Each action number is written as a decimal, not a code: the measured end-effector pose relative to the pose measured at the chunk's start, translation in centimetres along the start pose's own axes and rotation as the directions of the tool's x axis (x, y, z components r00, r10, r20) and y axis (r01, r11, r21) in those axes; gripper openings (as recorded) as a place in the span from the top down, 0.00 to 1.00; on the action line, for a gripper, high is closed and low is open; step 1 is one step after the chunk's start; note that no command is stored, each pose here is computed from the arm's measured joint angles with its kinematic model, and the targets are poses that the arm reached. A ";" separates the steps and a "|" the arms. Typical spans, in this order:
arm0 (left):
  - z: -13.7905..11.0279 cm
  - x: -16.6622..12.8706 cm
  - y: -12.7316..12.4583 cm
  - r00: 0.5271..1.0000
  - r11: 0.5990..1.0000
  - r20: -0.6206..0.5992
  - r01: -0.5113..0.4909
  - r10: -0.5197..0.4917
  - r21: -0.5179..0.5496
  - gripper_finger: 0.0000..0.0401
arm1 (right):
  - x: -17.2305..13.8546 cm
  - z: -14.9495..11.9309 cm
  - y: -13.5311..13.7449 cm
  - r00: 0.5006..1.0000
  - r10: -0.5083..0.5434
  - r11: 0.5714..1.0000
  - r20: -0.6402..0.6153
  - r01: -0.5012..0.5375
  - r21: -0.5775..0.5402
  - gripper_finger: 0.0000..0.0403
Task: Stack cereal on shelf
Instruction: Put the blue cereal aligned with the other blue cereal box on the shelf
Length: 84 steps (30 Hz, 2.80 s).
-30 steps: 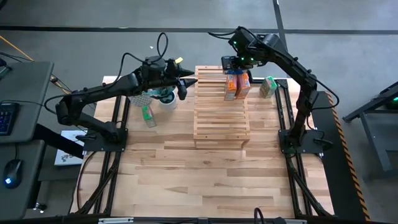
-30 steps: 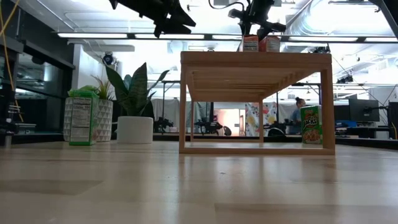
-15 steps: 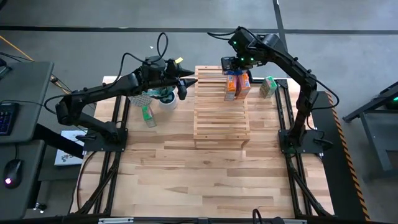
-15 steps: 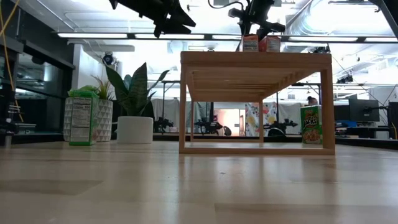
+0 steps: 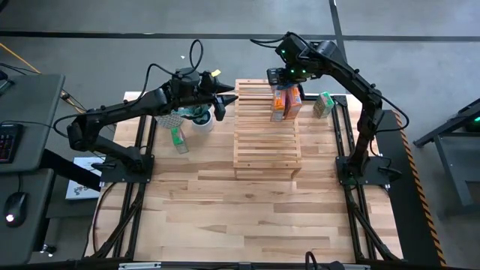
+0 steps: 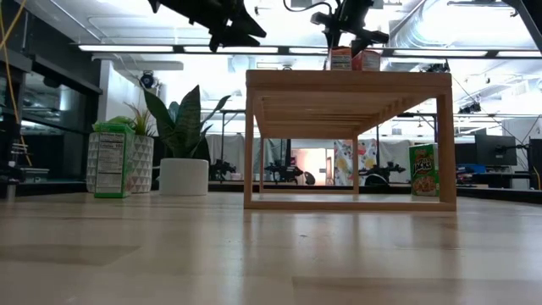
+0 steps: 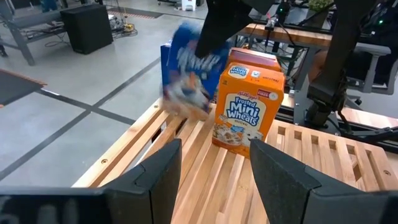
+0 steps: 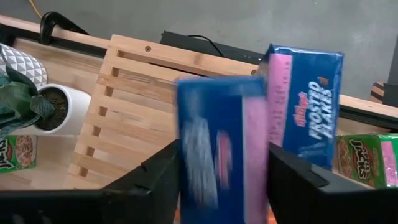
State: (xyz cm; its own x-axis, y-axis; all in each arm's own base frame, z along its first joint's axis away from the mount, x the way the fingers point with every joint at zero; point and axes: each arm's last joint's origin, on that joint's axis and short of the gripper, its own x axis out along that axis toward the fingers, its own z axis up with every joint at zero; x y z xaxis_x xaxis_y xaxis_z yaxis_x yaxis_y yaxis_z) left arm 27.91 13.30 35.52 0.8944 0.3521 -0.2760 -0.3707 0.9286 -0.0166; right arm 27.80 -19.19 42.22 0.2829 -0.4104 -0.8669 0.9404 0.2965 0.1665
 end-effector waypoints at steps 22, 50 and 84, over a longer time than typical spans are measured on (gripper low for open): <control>0.2 -0.7 0.1 1.000 1.000 0.002 -0.003 0.003 -0.001 0.55 | -1.5 1.6 1.1 0.970 0.167 0.983 0.179 -0.150 -0.102 0.47; 1.6 -2.8 1.3 0.995 0.993 0.091 -0.021 0.032 -0.113 0.55 | -2.7 -1.5 0.6 0.995 0.075 0.983 -0.060 -0.084 -0.166 0.99; 1.7 -2.8 1.3 0.995 0.991 0.092 -0.021 0.033 -0.129 0.55 | 0.0 -0.8 1.1 0.993 0.022 0.993 -0.112 -0.035 -0.116 1.00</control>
State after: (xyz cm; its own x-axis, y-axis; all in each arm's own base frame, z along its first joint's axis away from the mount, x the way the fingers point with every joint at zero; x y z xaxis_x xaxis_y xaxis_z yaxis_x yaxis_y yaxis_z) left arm 25.35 13.72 37.85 0.9011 0.3916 -0.1863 -0.4182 0.8982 -0.1350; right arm 28.66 -18.20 41.98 0.2811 -0.3044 -0.9101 0.9016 0.4086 0.1418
